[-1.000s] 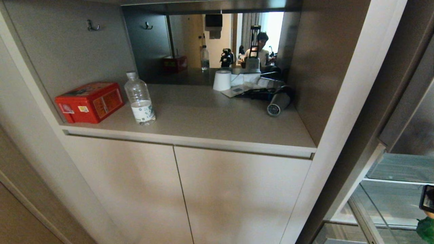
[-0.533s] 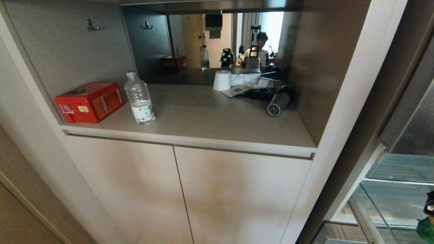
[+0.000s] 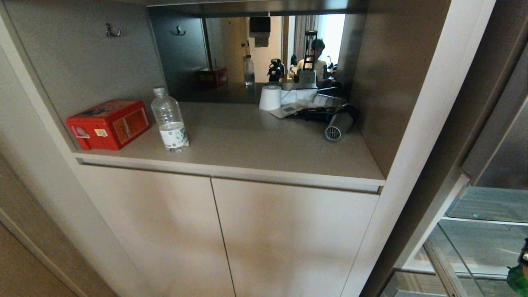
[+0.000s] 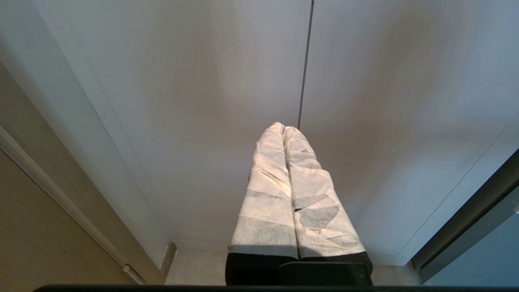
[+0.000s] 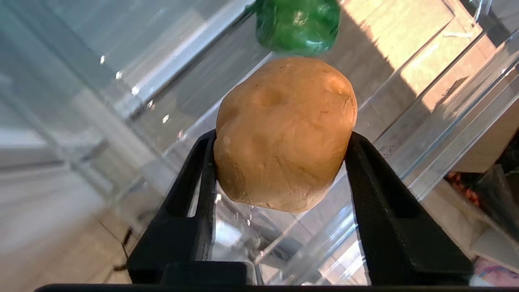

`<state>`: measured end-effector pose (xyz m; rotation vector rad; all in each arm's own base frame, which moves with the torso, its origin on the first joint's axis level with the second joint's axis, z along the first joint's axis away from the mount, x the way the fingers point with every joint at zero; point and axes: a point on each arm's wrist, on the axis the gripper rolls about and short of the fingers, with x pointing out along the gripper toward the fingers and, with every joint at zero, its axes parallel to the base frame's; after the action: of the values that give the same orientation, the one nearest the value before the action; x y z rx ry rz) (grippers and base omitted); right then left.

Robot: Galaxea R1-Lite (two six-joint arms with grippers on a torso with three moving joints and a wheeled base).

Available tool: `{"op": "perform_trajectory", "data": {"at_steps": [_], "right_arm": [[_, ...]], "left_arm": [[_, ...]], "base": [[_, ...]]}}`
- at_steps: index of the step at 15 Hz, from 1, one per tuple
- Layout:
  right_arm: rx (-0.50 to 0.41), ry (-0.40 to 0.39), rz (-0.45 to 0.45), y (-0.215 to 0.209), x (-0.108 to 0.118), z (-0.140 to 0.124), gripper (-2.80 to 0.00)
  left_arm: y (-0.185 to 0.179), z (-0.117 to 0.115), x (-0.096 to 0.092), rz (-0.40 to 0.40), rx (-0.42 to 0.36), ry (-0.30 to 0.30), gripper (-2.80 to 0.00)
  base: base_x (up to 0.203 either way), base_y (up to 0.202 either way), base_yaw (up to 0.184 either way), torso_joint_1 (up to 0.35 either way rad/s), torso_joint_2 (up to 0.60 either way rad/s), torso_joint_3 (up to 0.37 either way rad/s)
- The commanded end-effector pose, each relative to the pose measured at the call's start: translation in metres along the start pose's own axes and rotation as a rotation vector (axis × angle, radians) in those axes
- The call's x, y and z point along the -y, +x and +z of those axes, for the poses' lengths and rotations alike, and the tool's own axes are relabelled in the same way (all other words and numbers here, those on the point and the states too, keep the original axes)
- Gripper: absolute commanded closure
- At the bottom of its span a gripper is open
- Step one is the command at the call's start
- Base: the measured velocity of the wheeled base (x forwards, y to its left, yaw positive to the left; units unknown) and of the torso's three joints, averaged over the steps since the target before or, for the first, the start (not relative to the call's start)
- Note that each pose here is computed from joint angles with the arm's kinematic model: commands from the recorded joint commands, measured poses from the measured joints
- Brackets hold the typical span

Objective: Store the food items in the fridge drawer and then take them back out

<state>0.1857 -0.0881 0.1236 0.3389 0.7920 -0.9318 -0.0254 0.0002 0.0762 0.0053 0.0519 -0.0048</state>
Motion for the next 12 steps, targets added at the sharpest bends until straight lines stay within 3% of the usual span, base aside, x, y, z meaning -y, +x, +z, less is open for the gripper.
{"op": "perform_trajectory", "data": {"at_steps": [1, 7, 9, 10, 12], "right_arm": [[-0.010, 0.006, -0.015, 0.007, 0.001, -0.001, -2.80], [-0.015, -0.015, -0.031, 0.015, 0.004, -0.011, -2.80], [0.026, -0.001, -0.014, 0.008, 0.007, -0.010, -2.80], [0.058, -0.001, -0.001, 0.000, 0.011, -0.011, 0.00], [0.141, -0.003, 0.040, -0.023, 0.020, -0.014, 0.00]], "left_arm": [[0.000, 0.000, 0.000, 0.000, -0.002, -0.001, 0.00], [0.000, 0.000, 0.000, 0.000, -0.002, -0.001, 0.00], [0.000, 0.000, 0.000, 0.000, -0.002, -0.001, 0.00], [0.000, 0.000, 0.000, 0.000, -0.002, -0.001, 0.00], [0.000, 0.000, 0.000, 0.000, -0.002, -0.001, 0.00]], "base": [[0.000, 0.000, 0.000, 0.000, 0.00, 0.000], [0.000, 0.000, 0.000, 0.000, 0.00, 0.000], [0.000, 0.000, 0.000, 0.000, 0.00, 0.000], [0.000, 0.000, 0.000, 0.000, 0.00, 0.000], [0.000, 0.000, 0.000, 0.000, 0.00, 0.000]]}}
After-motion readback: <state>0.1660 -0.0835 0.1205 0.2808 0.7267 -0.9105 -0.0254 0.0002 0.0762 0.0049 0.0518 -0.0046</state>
